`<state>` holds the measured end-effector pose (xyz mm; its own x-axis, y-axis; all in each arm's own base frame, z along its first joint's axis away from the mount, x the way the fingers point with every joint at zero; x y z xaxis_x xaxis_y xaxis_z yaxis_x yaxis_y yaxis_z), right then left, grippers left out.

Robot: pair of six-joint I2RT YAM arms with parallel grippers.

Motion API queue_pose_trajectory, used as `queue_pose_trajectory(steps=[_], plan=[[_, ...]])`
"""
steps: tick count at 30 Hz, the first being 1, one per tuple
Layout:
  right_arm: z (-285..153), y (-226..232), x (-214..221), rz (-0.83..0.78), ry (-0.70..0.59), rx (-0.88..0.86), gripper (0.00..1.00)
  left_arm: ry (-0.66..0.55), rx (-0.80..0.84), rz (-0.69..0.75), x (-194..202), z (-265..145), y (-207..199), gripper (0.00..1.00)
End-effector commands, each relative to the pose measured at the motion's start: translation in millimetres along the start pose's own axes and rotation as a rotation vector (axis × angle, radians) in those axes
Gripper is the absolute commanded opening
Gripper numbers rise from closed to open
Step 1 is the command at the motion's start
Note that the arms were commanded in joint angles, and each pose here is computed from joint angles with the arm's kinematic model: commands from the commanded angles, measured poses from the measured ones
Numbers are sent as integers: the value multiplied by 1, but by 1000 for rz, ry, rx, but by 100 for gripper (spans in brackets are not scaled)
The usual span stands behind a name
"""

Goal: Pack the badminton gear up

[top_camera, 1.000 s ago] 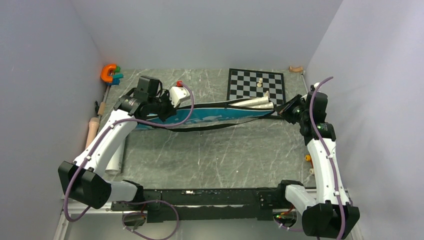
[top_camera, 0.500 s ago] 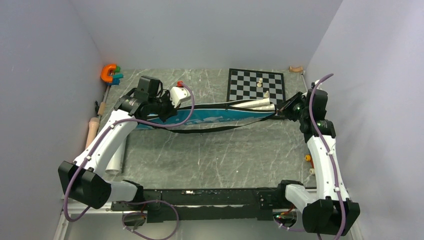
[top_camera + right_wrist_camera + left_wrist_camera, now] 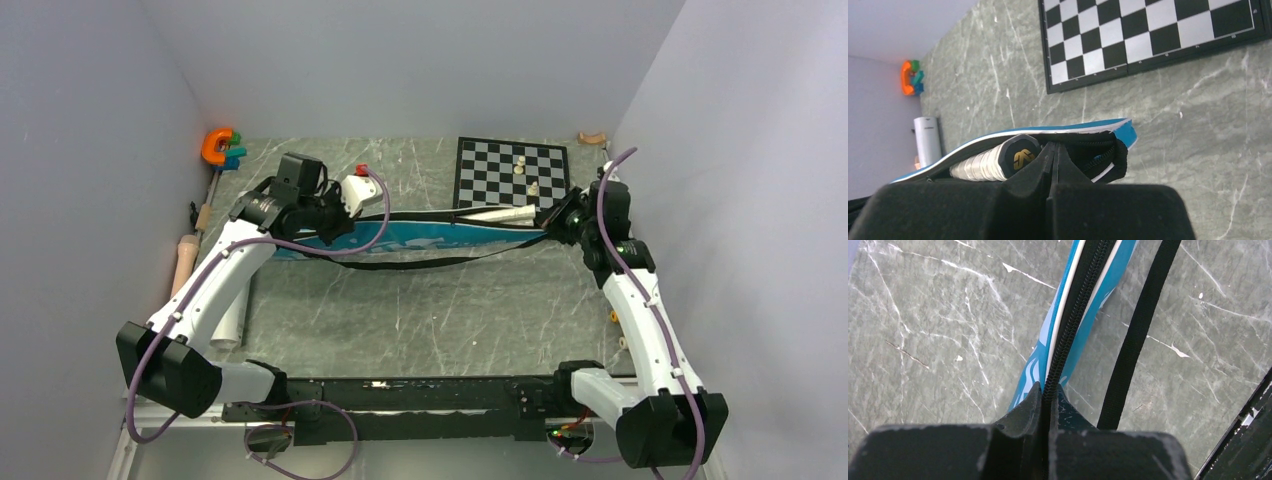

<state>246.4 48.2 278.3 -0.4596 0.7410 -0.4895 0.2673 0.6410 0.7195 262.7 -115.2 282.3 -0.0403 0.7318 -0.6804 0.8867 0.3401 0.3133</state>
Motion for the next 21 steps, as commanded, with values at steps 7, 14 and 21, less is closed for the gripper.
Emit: queue_pose_trajectory(steps=[7, 14, 21], plan=[[-6, -13, -4, -40, -63, 165, 0, -179, -48, 79, -39, -9, 9, 0], [-37, 4, -35, -49, -184, 143, 0, -174, -50, 80, -36, -9, 7, 0], [-43, 17, -38, -44, -183, 56, 0, -178, -47, 78, -37, -10, 7, 0]])
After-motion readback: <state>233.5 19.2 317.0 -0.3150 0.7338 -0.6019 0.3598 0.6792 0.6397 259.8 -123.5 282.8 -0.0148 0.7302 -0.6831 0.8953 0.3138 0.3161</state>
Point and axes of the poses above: each gripper's point midway between its finger pads, its own z axis out along the fingers, its own y axis along the line the jaws close on, x = y × z, the point moved 9 cm from there along -z, back along the fingers, and after that the axes turned 11 degrees about z, right-handed, at the moved point
